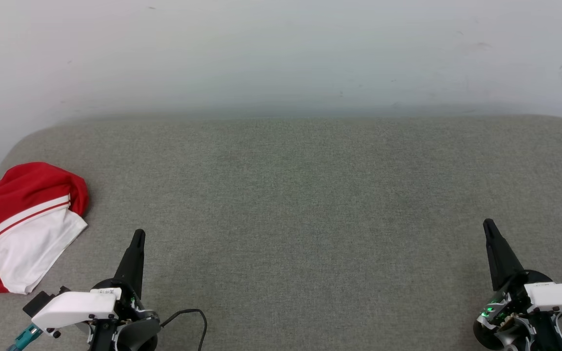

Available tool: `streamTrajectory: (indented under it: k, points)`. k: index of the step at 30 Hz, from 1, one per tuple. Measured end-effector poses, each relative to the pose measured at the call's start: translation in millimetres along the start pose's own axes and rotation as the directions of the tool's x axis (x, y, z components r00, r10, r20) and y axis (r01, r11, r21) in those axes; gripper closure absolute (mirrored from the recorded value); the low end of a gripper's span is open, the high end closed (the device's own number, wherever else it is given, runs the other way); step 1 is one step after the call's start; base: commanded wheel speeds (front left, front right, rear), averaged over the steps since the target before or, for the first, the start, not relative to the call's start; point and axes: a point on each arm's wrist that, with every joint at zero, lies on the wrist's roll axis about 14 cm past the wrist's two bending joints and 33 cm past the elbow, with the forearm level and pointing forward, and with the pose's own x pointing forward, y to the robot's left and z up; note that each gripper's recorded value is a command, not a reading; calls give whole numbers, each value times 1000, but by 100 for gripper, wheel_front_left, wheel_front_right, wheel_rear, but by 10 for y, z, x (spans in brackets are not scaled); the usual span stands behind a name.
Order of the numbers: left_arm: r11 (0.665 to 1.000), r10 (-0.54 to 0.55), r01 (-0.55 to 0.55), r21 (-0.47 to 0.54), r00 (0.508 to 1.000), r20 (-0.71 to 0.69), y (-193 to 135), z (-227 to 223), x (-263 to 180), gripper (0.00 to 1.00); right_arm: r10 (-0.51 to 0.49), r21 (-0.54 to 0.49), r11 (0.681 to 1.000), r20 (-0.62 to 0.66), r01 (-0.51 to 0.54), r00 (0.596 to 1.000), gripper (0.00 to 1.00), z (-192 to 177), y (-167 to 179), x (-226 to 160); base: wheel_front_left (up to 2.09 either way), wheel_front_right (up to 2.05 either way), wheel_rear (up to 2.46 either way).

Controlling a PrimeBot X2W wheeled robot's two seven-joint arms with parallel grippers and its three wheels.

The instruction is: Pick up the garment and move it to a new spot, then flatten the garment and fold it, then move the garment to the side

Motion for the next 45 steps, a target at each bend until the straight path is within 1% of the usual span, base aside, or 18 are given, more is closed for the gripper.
streamTrajectory:
  k: [37,38,40,43,45]
  points:
    - [1000,0,0,0,1000,-1,0,-2,0,100,0,0,1000,0,0,1000,100,-1,0,0,0,0,0]
    - [1000,0,0,0,1000,0,0,0,0,0,0,0,1000,0,0,1000,0,-1,0,0,0,0,0]
    - [1000,19,-19,-2,1000,0,64,-6,-20,0,-20,2,1000,0,20,1000,0,-1,-67,-26,0,0,0]
    - [997,72,-72,-6,997,0,242,-10,-103,0,-73,5,997,3,73,997,0,7,-246,-110,0,0,0]
    - [996,87,-87,-6,996,8,292,-5,-135,0,-87,4,996,9,87,996,0,9,-291,-136,0,0,0]
